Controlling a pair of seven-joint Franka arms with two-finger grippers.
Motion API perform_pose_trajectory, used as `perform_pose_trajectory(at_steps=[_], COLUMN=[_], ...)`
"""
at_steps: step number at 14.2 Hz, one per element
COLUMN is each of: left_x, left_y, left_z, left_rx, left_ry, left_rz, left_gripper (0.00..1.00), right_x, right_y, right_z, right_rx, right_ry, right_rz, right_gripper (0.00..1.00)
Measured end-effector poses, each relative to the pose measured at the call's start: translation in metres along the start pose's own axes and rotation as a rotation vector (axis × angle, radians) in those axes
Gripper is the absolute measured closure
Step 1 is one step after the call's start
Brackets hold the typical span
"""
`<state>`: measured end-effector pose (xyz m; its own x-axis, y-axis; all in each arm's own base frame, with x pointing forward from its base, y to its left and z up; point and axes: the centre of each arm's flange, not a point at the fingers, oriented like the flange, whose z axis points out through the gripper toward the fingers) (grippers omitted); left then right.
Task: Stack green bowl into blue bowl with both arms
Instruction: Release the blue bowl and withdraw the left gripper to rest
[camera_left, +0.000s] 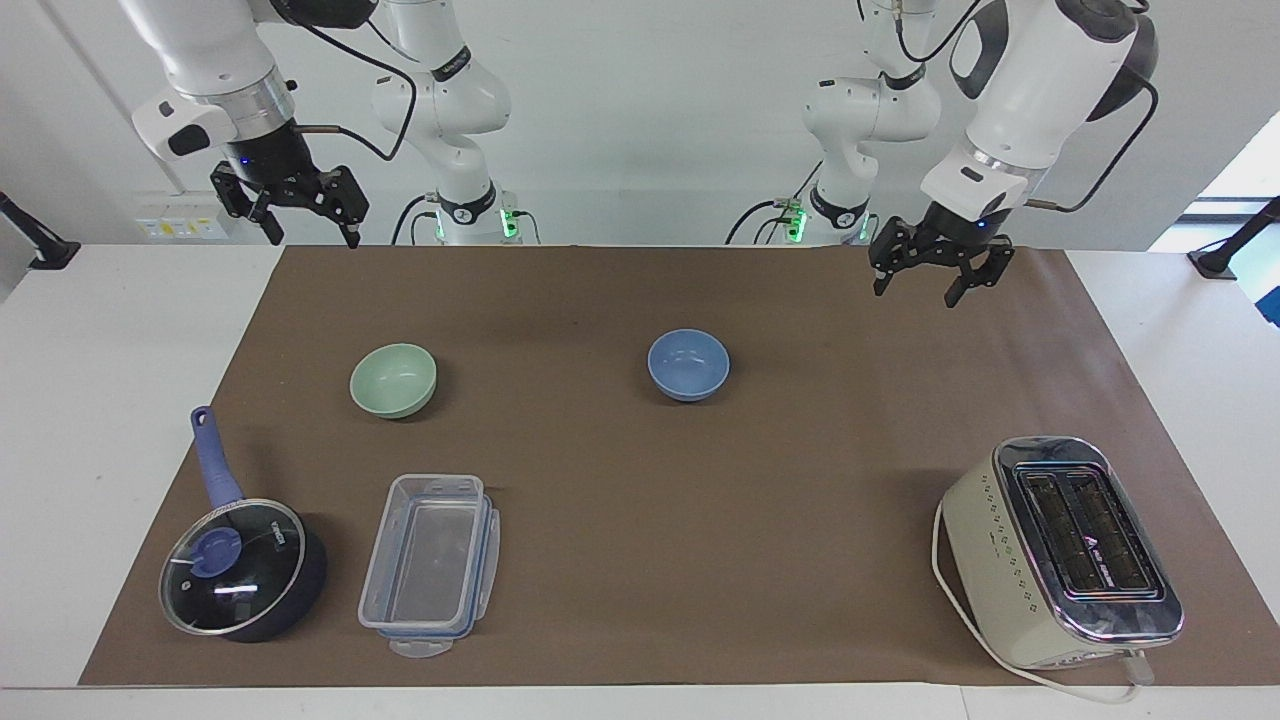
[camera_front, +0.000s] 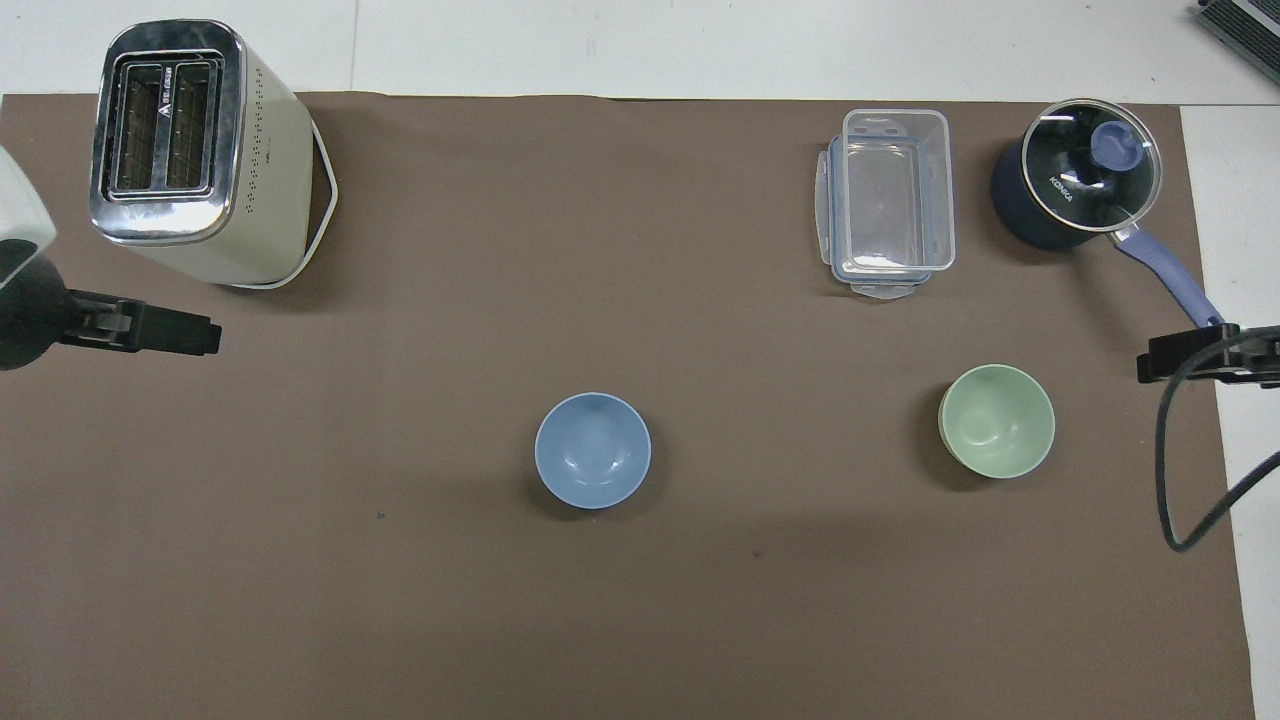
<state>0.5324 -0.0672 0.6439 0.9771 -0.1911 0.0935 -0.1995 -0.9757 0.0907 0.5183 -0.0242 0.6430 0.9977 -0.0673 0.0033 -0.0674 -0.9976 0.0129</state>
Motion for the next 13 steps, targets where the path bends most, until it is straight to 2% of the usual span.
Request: perform_pose_trajectory(at_steps=[5,13], left_x=[0.017,0.020], left_y=[-0.020,-0.015], left_z=[-0.008,-0.005], left_rx=[0.039,0.040], left_ry=[-0.038,-0.056], left_rz=[0.011,0.052], left_gripper=[0.00,0.00], right_x=[0.000,0.000], right_y=[0.000,0.002], right_z=[0.000,0.000], right_rx=[0.000,0.000], right_ry=[0.000,0.000], right_rz=[0.000,0.004], right_gripper=[0.00,0.00])
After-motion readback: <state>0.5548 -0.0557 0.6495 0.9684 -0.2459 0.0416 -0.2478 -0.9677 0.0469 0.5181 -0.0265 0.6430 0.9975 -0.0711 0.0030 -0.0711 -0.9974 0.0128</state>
